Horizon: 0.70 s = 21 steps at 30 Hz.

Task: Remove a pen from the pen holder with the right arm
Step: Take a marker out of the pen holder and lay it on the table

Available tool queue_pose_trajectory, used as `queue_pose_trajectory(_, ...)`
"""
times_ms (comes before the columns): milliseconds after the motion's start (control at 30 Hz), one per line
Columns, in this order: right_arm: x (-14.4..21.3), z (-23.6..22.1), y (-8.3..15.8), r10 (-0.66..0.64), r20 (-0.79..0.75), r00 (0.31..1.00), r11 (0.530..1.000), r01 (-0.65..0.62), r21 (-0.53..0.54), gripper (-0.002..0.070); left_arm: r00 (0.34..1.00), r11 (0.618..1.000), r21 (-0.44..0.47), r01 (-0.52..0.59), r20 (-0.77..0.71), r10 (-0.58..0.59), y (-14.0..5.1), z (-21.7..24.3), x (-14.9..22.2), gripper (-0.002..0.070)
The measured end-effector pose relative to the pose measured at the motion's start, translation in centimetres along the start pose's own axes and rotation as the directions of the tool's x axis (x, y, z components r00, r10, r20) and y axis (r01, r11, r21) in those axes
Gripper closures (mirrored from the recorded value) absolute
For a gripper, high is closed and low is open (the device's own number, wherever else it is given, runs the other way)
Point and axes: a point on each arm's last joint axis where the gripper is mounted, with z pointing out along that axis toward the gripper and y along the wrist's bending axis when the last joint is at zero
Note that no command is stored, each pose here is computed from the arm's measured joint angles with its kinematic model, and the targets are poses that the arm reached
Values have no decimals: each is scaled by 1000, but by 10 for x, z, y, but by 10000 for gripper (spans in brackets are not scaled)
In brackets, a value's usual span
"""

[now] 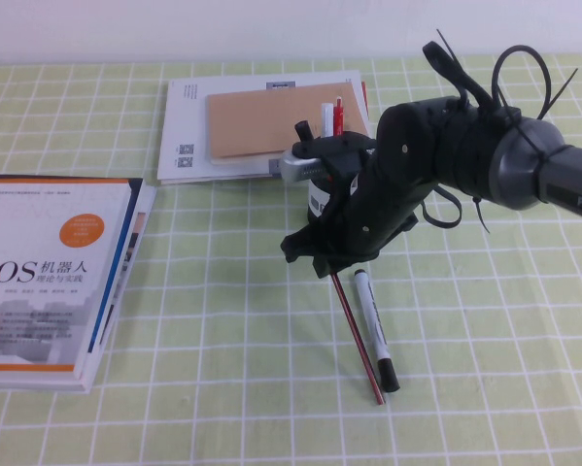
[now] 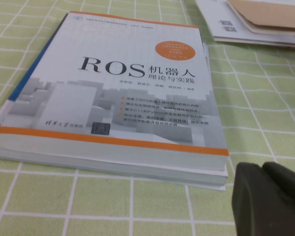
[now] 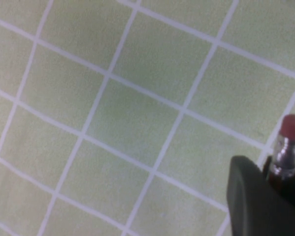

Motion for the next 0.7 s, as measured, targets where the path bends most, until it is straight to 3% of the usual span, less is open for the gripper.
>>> queue_pose_trajectory(200,-1,0,-1,-3,7,1000,1000,3,9,655,1000,1000,0,0,0,0,0,0,0,683)
queue_pose_trajectory(467,-1,0,-1,-2,13,1000,1000,1,16,474,1000,1000,0,0,0,0,0,0,0,683)
queue_pose_trajectory(700,-1,-4,-3,-13,13,1000,999,13,39,446,1000,1000,0,0,0,0,0,0,0,683)
